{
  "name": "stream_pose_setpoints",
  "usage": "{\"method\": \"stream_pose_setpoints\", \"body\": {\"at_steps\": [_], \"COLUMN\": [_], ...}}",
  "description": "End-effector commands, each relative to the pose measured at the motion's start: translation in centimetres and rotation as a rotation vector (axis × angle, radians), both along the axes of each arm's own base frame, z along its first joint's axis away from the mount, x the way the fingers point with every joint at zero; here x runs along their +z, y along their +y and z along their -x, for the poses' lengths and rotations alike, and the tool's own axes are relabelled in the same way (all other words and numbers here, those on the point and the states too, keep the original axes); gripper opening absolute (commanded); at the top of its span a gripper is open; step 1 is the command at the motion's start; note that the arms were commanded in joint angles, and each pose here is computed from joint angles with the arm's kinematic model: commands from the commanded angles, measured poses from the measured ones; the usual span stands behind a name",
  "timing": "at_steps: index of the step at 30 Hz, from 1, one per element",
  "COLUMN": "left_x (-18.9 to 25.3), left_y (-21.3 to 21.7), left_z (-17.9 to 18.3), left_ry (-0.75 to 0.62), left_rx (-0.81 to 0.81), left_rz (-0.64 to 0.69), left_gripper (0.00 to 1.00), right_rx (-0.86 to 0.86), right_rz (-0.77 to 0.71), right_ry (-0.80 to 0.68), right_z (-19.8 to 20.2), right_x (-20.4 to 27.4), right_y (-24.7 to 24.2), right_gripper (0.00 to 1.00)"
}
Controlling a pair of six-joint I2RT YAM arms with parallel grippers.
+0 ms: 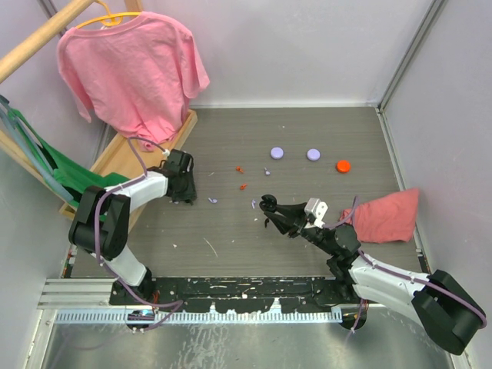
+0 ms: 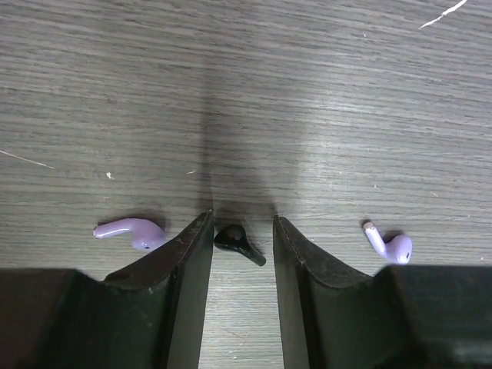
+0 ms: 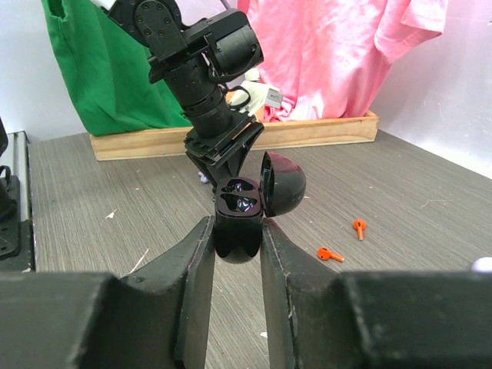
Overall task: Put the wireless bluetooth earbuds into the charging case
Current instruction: Pick up the earbud from the center of the board.
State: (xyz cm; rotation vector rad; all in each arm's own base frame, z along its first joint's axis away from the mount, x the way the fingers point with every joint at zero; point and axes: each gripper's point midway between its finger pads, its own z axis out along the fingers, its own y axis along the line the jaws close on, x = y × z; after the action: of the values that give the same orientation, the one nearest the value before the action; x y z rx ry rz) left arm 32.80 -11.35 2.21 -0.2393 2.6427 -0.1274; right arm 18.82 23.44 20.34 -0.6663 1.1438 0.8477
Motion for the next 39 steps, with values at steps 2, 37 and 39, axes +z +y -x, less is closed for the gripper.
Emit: {"method": "stream_pose_setpoints", "body": {"at_steps": [2, 37, 39], "left_x": [0.2, 0.5, 0.5], "left_y": [-1.1, 0.3, 0.2], "left_z": [0.2, 1.5, 1.3], "left_ry": [0.018, 0.065, 0.061], "left_rx": [-0.021, -0.016, -0.018], "left_rz": [0.061, -0.010, -0.009], "left_gripper": [0.37, 0.39, 0.39], "right_rx": [-0.002, 0.015, 0.017], "right_rz": [-0.037, -0.027, -0.026], "right_ry": [-0.053, -0.044, -0.043], "right_z": [0.4, 0.5, 0.5], "right_x": [1.4, 1.2, 1.2], "right_y": [-0.3, 0.0, 0.0], "right_gripper": [0.01, 0.01, 0.01]}}
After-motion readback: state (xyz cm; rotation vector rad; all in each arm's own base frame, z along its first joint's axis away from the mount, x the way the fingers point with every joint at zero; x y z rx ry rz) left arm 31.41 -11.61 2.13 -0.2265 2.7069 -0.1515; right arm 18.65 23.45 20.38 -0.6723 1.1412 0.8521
